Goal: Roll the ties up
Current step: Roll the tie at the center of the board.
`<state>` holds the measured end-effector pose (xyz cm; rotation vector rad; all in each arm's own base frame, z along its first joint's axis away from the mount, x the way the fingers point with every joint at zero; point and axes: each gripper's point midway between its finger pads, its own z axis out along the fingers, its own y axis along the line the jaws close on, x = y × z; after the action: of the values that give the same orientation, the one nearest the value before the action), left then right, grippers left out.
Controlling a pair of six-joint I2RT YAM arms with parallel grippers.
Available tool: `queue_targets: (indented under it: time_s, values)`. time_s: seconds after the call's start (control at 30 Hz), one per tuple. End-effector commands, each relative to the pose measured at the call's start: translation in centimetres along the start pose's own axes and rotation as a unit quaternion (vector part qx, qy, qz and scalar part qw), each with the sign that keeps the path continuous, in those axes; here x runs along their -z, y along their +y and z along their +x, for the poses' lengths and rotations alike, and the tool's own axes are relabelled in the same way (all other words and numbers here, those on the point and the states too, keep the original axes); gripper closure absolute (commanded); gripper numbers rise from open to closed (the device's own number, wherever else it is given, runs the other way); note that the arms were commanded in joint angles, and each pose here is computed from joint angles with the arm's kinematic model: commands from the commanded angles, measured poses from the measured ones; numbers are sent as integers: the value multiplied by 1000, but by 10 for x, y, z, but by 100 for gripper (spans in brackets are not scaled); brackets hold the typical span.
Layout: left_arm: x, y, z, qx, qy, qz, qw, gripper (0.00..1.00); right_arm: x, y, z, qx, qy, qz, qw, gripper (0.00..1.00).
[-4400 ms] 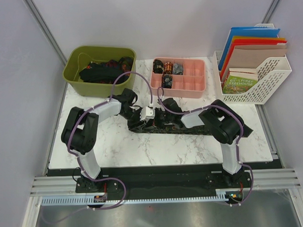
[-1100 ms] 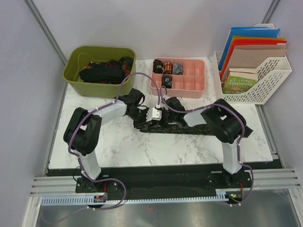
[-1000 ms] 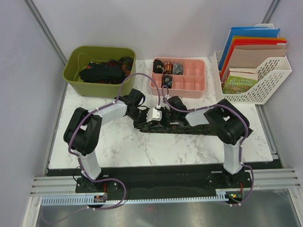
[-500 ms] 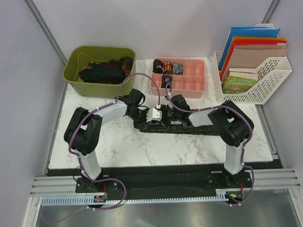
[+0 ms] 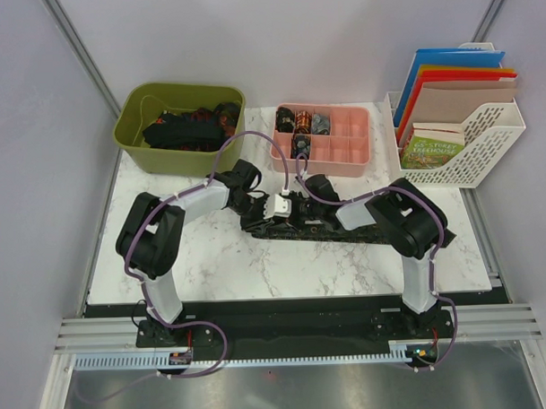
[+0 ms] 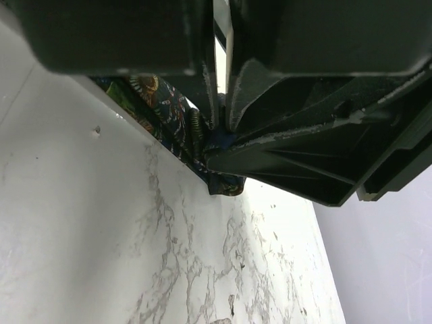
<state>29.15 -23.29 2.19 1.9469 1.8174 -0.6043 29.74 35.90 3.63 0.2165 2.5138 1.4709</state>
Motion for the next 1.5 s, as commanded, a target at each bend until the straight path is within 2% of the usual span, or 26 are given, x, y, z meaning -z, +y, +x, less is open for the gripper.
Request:
queue_targets:
  time_s: [0.0, 0.07, 0.1, 0.3, 0.47, 0.6, 0.77, 0.93, 1.03, 1.13, 1.17, 1.27, 1.47]
  values:
    - [-9, -7, 30, 15, 41, 21, 999, 59, -5, -1, 3, 1, 1, 1, 1000, 97]
    - [-7, -6, 32, 17, 42, 18, 999, 57, -3, -5, 6, -4, 5, 9, 1000, 100]
    - [-6, -5, 32, 21, 41, 16, 999, 50, -1, -5, 6, -2, 5, 13, 1000, 100]
    - [20, 1, 19, 35, -3, -9, 999, 35, 4, -35, 5, 3, 4, 62, 998, 100]
    - [36, 2, 11, 27, -29, -24, 999, 30, 6, -46, 5, 8, 8, 79, 997, 100]
    - [34, 0, 8, 26, -40, -16, 999, 20, 6, -49, 5, 16, 10, 88, 996, 100]
    - [28, 6, -3, 32, -62, -9, 998, 18, 7, -50, 7, 19, 11, 89, 996, 100]
    - [18, 8, -10, 36, -62, 3, 997, 22, 9, -52, 6, 24, 10, 96, 995, 100]
    - [14, 4, -11, 32, -55, 8, 998, 30, 9, -51, 5, 23, 6, 94, 995, 100]
    - [15, 1, -15, 33, -56, 8, 998, 42, 8, -51, 4, 24, 2, 90, 996, 100]
    - [17, 3, -17, 43, -56, 5, 997, 49, 5, -52, 5, 23, -1, 91, 996, 100]
    - [24, 8, -20, 45, -52, -11, 998, 56, -5, -44, -2, 26, -15, 73, 997, 100]
    - [33, 11, -24, 43, -48, -28, 997, 58, -25, -21, -12, 31, -31, 32, 999, 100]
